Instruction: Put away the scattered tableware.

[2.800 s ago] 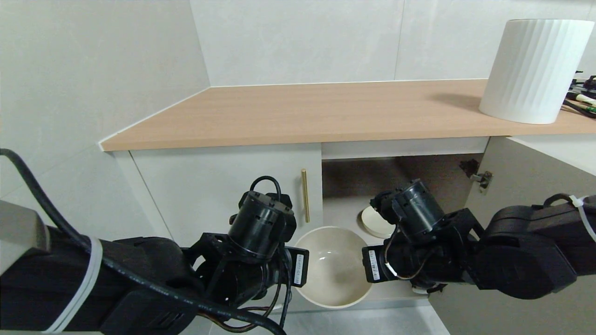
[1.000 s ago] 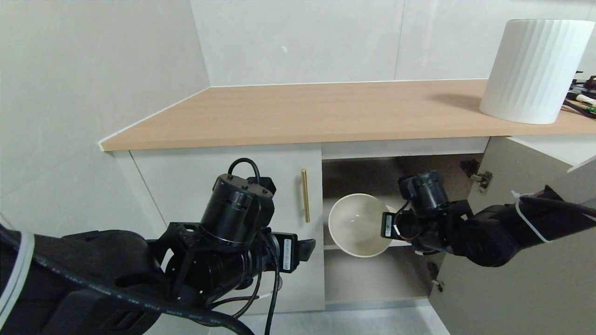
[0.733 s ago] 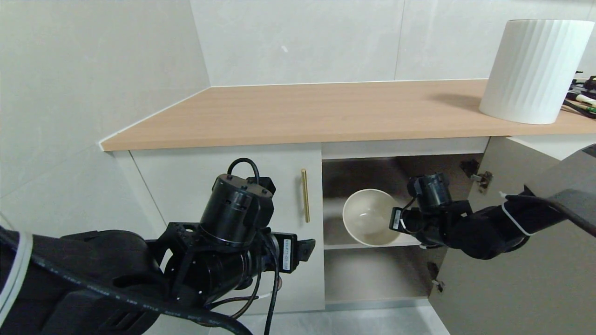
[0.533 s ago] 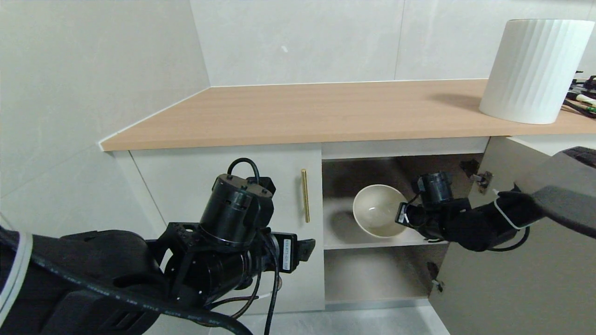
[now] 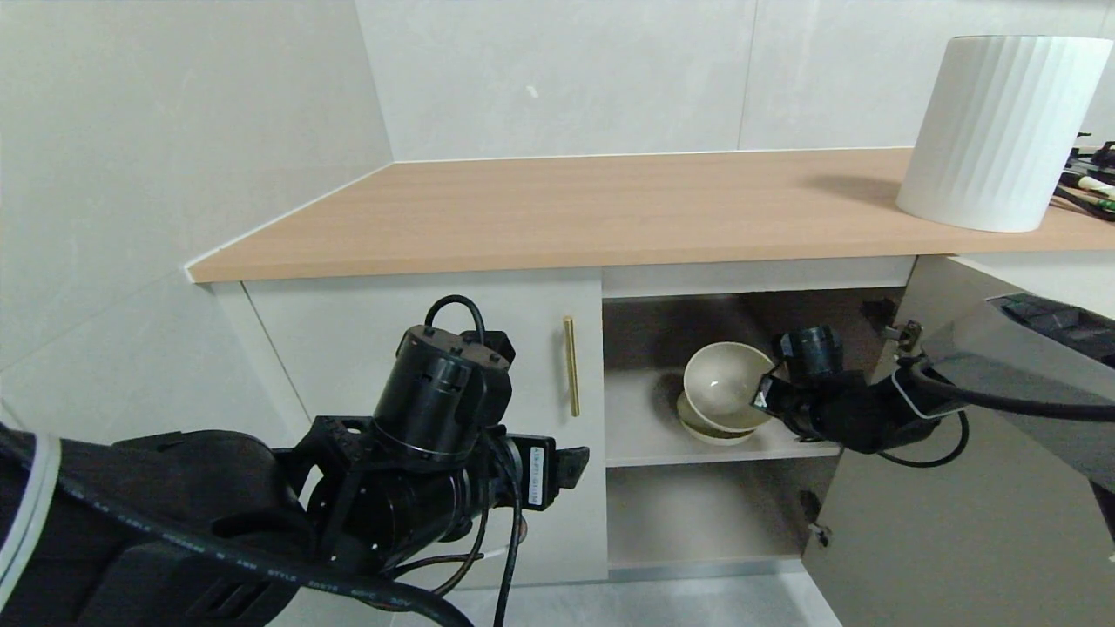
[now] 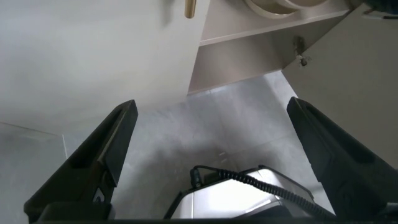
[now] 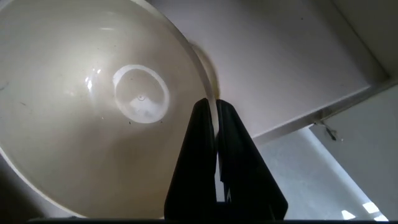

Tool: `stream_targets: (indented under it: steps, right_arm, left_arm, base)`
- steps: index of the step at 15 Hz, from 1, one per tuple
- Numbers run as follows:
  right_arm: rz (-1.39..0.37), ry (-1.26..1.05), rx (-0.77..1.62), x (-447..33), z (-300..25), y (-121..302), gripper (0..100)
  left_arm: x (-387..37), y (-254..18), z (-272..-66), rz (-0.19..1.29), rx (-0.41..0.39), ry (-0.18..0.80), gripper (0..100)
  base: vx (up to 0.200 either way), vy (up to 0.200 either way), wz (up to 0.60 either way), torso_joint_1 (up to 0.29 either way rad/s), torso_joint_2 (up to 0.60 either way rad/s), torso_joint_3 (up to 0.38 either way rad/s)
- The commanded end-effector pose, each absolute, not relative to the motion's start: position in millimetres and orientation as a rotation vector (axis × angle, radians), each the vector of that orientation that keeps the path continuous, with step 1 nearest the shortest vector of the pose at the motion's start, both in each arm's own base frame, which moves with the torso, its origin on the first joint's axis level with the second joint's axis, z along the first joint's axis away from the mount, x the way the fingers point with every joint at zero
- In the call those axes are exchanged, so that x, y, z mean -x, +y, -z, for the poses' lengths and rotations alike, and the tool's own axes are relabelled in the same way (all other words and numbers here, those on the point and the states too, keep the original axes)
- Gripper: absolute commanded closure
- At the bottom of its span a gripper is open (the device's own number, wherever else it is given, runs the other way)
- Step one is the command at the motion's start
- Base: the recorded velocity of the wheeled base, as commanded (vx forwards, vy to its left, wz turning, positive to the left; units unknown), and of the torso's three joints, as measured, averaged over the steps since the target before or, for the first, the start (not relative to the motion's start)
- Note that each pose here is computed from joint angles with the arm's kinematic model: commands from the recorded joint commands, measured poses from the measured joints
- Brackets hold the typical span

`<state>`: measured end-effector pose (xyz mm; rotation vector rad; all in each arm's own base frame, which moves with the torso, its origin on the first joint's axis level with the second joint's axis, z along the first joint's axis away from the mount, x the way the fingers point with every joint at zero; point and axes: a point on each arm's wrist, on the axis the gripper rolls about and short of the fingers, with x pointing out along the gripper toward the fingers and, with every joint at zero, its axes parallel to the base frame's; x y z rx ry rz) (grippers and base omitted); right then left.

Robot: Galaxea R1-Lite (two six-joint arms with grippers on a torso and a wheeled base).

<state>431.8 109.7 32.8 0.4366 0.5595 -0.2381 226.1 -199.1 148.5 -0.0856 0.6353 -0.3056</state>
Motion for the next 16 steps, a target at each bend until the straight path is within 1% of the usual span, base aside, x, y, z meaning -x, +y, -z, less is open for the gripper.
stream_targets:
  steps: [1,16]
  right_arm:
    - [0.250,0.567,-0.432,-440.1,-19.0,110.7,100]
    - [0.232,0.579,-0.429,-442.4,-11.6,120.2,100]
  left_arm:
    - [-226.3,-199.4,-148.2,0.305,0.086,0.636,0]
    - [-227.1,-200.1,-144.9,0.303,0.078,0.646,0]
  base:
    - [0.000,0.000,0.00,0.000,0.00,0.000]
    - [0.000,0.000,0.00,0.000,0.00,0.000]
